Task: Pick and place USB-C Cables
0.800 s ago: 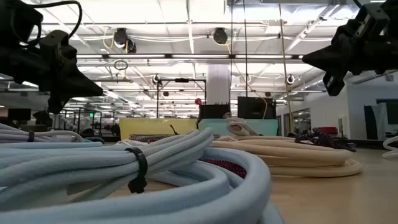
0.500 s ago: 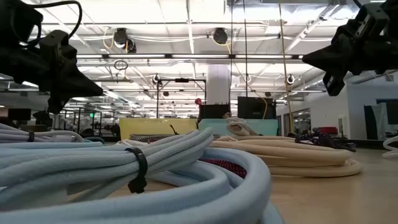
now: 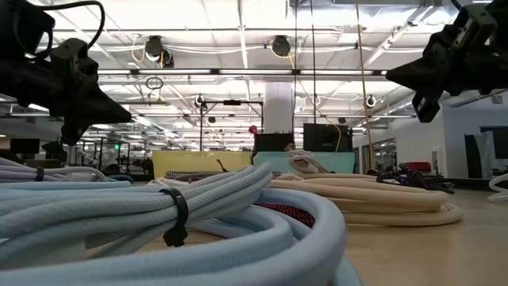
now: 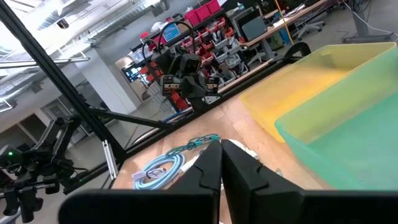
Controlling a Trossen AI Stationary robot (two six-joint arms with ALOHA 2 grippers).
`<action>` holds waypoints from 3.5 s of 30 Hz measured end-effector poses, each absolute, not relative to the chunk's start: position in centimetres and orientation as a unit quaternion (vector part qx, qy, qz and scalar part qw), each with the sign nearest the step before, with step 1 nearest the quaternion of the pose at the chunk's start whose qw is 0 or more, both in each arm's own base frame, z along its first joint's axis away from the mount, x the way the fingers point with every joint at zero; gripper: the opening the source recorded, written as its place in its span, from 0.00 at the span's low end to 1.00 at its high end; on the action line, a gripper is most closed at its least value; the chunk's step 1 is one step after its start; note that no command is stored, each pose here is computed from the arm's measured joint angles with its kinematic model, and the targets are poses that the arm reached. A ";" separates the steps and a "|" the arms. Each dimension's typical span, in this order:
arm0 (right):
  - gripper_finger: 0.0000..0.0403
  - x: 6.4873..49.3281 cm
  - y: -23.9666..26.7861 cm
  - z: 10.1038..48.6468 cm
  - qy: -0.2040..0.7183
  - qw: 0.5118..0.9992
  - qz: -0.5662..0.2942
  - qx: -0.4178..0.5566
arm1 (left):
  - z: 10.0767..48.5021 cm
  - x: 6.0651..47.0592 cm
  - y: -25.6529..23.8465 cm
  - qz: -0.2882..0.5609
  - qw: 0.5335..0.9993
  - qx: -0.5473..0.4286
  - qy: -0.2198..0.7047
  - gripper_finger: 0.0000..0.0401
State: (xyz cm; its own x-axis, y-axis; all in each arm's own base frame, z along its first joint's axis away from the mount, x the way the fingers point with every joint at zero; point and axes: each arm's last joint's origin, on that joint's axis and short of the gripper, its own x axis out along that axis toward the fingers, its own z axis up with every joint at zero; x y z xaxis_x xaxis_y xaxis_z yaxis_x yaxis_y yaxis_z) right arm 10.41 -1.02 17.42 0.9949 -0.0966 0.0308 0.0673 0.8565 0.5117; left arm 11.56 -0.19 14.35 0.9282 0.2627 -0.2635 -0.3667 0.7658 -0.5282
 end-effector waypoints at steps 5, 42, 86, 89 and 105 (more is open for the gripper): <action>0.01 10.4 -1.0 17.4 -0.028 0.963 -0.043 0.264 | 14.4 11.6 -0.2 0.168 0.936 -0.298 0.087 0.06; 0.09 9.3 -1.3 39.4 -0.200 0.973 -0.022 0.115 | 14.4 11.6 -0.2 0.168 0.936 -0.298 0.087 0.06; 0.32 24.9 -4.3 37.1 -0.160 0.952 -0.001 0.262 | 38.5 23.3 1.7 0.101 0.933 -0.057 0.341 0.06; 0.32 24.8 -4.2 36.6 -0.122 0.957 0.001 0.264 | 34.2 27.3 1.1 0.069 0.901 -0.031 0.427 0.06; 0.32 23.2 -3.6 35.2 0.014 0.956 0.015 0.293 | 20.8 35.8 0.0 -0.007 0.809 -0.042 0.587 0.52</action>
State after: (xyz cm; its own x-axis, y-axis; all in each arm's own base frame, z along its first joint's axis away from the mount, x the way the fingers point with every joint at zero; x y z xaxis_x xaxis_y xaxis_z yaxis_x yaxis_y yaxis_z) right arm 23.19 -3.61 35.18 0.9991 0.0378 -0.0181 -0.0211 0.8273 0.5613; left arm 35.84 0.03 20.75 0.3114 -0.0610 -0.9483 -0.0384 0.9963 -0.0767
